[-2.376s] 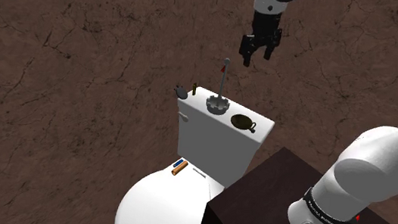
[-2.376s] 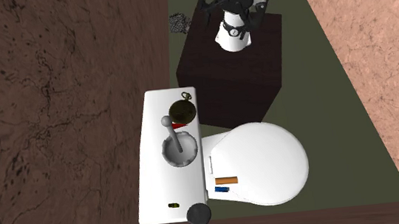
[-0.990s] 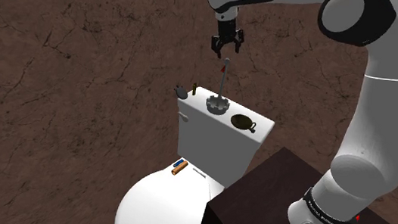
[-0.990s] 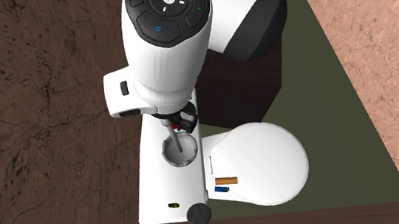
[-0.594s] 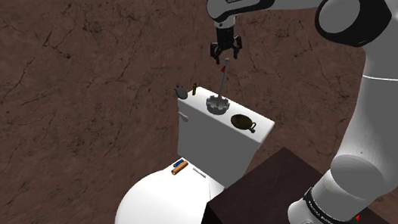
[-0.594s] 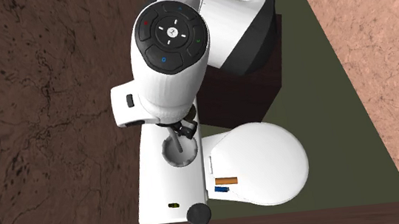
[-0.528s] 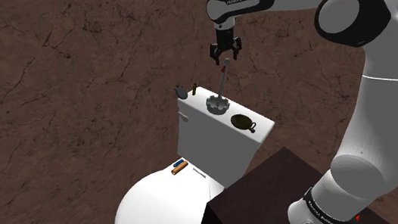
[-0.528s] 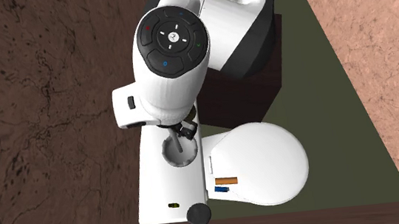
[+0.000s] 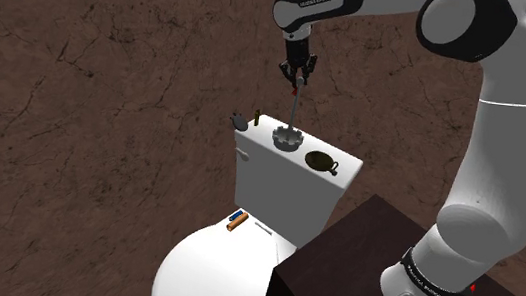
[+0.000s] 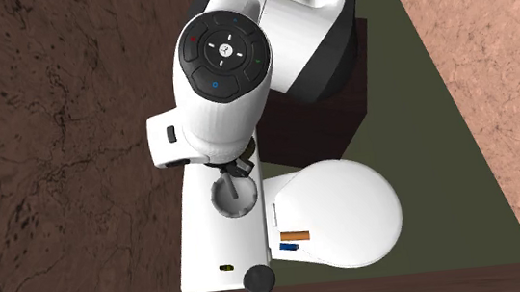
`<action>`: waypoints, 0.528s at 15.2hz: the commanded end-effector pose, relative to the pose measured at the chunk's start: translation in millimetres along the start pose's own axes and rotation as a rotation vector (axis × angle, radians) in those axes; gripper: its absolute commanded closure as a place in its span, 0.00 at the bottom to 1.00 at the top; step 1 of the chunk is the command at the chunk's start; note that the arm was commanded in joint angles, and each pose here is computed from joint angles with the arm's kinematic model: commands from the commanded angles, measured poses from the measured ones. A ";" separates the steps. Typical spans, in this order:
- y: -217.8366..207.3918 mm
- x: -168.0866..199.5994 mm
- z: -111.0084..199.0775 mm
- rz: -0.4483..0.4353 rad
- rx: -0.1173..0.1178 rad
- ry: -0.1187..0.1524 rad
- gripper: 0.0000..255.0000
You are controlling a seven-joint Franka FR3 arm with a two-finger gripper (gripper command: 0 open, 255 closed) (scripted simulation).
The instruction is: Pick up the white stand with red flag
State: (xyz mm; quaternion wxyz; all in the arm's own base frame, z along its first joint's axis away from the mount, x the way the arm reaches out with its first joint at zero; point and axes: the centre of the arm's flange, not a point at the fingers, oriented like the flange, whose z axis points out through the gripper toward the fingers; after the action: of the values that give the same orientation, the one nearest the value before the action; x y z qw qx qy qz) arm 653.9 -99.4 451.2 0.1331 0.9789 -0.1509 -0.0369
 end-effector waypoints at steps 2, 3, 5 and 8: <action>-0.1 0.0 0.5 0.000 0.000 -0.001 1.00; -0.1 -0.2 1.1 0.000 0.000 -0.001 1.00; 2.7 -0.6 -9.1 0.000 0.000 -0.001 1.00; 7.0 -1.1 -24.3 0.000 0.000 -0.001 1.00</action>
State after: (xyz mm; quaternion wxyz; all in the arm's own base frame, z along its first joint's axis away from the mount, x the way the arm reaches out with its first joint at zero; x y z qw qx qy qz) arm 653.3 -99.8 471.3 0.1332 0.9788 -0.1509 -0.0375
